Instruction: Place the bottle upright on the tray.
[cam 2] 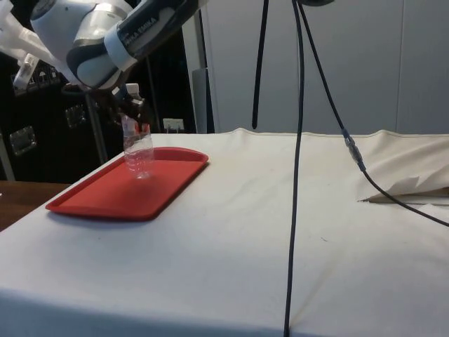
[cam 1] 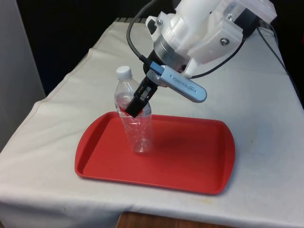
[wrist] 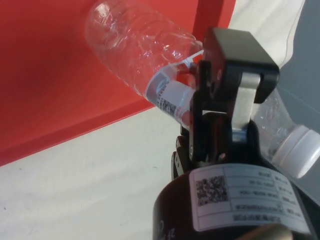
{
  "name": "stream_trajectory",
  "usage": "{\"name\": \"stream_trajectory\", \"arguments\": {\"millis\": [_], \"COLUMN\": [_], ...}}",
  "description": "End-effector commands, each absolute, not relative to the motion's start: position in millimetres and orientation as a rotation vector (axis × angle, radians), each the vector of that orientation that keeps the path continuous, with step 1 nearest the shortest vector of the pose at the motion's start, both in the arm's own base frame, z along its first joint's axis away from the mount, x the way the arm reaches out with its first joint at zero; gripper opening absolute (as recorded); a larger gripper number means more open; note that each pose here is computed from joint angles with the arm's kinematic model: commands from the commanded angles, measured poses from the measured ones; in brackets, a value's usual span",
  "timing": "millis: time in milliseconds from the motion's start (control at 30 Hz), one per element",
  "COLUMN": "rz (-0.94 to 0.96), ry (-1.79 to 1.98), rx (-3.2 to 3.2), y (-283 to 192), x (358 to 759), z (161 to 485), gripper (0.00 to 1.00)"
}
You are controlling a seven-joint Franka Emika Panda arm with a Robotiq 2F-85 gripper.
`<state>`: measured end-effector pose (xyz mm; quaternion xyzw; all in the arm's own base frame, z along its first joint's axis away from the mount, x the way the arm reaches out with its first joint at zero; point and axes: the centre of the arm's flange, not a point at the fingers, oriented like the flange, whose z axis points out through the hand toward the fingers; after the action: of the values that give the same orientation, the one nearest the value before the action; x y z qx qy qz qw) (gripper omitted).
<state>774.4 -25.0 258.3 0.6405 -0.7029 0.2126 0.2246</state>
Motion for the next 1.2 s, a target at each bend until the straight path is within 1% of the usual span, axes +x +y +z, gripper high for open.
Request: {"name": "stream_trajectory", "arguments": {"millis": [0, 667, 1167], "rz": [0.591, 0.585, 0.579], "ry": [-1.941, -1.923, -1.907], "rx": [1.761, 1.756, 1.762], "y": [-23.6, -24.3, -15.6], "x": [774.7, 773.2, 772.3], "z": [258.6, 258.6, 255.8], "gripper": [0.14, 0.14, 0.14]}}
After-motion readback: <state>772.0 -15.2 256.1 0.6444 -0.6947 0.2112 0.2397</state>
